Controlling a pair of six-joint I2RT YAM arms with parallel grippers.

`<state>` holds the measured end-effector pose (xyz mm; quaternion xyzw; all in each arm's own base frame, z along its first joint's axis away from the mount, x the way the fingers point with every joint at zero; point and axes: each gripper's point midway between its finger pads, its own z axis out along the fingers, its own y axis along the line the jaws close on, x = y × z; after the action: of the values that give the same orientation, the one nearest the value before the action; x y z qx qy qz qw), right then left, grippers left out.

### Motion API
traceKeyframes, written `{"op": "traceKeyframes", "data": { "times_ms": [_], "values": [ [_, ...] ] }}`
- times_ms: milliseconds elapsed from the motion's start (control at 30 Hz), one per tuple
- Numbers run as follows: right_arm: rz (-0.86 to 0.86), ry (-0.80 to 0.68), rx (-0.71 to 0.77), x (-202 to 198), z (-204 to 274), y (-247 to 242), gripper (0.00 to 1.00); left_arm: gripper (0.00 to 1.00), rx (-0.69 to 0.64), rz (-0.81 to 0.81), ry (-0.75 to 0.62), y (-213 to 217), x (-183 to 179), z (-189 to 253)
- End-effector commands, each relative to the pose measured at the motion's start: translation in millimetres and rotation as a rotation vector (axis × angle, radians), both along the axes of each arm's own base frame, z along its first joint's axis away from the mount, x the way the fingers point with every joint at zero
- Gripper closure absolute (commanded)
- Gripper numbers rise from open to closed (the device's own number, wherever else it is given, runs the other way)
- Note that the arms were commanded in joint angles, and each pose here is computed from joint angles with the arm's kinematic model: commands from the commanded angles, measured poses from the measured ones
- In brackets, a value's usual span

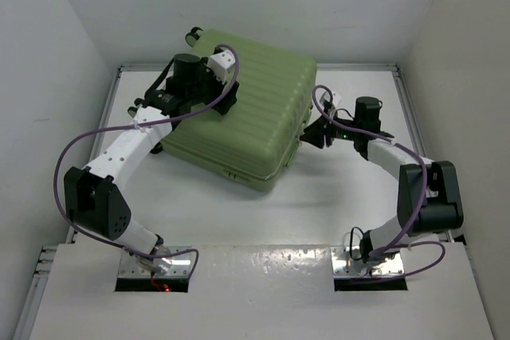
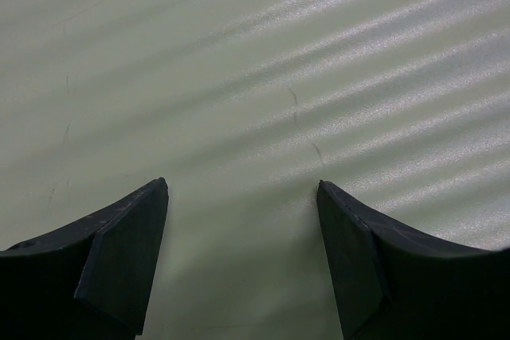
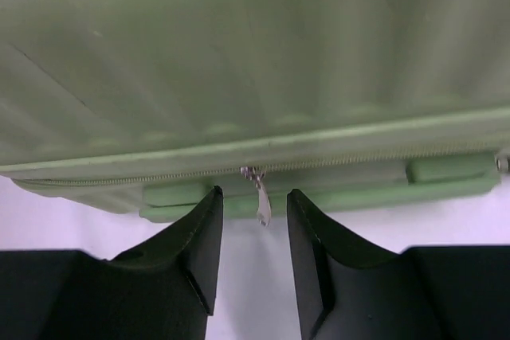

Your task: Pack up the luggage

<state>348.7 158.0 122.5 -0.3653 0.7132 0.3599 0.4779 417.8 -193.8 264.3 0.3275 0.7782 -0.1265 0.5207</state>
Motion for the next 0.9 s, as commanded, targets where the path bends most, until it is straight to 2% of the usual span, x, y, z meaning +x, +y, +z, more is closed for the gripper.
{"op": "traceKeyframes", "data": {
  "times_ms": [0, 233, 267, 300, 667, 867],
  "values": [
    [0.115, -0.171, 0.011, 14.0, 29.9, 15.9, 0.62, 0.23, 0.116, 0.034, 0.217, 15.2, -20.2, -69.8],
    [0.178, -0.135, -0.024, 23.1, 11.1, 22.6, 0.62, 0.23, 0.123, 0.029, 0.212, 15.5, -20.0, -69.7],
    [0.2, -0.174, -0.033, 27.2, 17.1, 25.0, 0.62, 0.23, 0.123, 0.029, 0.212, 15.5, -20.0, -69.7],
    [0.232, -0.132, -0.052, 17.3, 5.8, 25.8, 0.62, 0.23, 0.123, 0.029, 0.212, 15.5, -20.0, -69.7],
    [0.325, -0.121, -0.083, -3.4, -2.0, 27.6, 0.62, 0.23, 0.132, 0.047, 0.242, 24.8, -22.2, -82.4],
    [0.309, -0.096, -0.089, -5.7, -10.3, 30.9, 0.65, 0.23, 0.132, 0.047, 0.242, 24.8, -22.2, -82.4]
  ]
}}
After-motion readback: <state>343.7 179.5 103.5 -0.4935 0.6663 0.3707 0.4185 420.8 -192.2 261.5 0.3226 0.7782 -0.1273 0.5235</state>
